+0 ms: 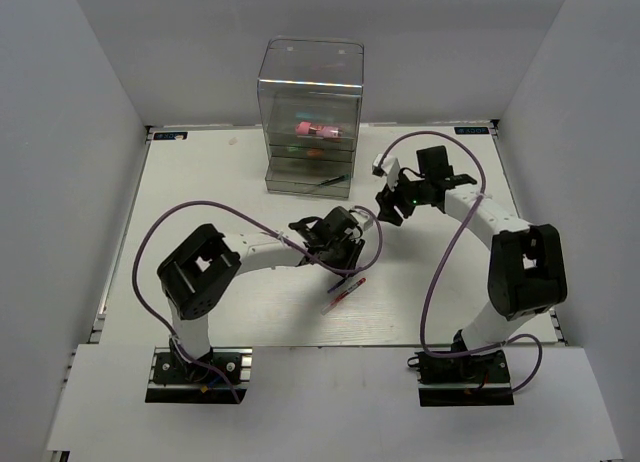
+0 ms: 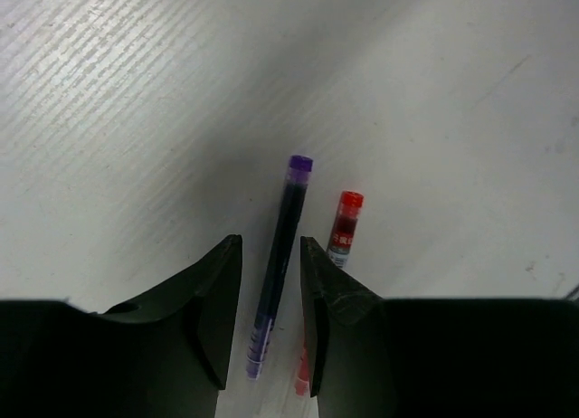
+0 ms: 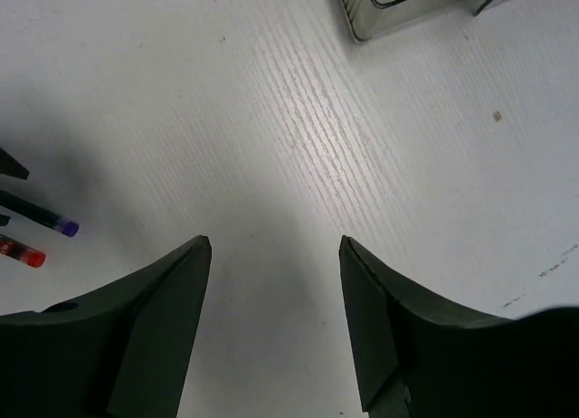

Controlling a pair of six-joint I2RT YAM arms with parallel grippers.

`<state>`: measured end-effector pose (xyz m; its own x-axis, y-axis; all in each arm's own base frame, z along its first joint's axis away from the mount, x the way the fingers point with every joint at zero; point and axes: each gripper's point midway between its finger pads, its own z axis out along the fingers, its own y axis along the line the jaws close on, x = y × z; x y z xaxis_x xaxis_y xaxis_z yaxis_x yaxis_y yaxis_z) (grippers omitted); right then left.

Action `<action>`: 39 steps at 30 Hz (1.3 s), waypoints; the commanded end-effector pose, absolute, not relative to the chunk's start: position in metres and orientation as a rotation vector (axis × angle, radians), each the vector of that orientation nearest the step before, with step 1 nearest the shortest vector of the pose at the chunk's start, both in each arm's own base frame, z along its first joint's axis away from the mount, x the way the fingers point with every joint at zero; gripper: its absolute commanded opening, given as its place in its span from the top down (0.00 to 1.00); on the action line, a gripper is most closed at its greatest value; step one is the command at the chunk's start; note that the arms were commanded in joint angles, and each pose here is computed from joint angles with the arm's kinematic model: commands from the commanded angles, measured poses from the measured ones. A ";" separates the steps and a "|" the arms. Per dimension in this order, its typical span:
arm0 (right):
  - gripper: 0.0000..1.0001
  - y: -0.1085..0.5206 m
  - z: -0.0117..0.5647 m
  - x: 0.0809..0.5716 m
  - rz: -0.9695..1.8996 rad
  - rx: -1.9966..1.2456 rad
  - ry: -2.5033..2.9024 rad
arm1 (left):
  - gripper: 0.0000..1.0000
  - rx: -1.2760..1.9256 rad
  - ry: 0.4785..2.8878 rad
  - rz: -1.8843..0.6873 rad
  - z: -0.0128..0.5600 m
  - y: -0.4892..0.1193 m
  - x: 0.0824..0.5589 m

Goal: Sort the stationery into containers
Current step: Grab a piece of stationery with the left arm, then place the stationery into the container

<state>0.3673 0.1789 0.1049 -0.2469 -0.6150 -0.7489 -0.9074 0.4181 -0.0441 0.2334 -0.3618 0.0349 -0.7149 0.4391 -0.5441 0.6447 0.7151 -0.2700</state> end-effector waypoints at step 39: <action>1.00 0.157 0.094 0.312 0.554 -1.332 1.889 | 1.00 -0.353 2.247 -0.769 0.153 -0.329 0.420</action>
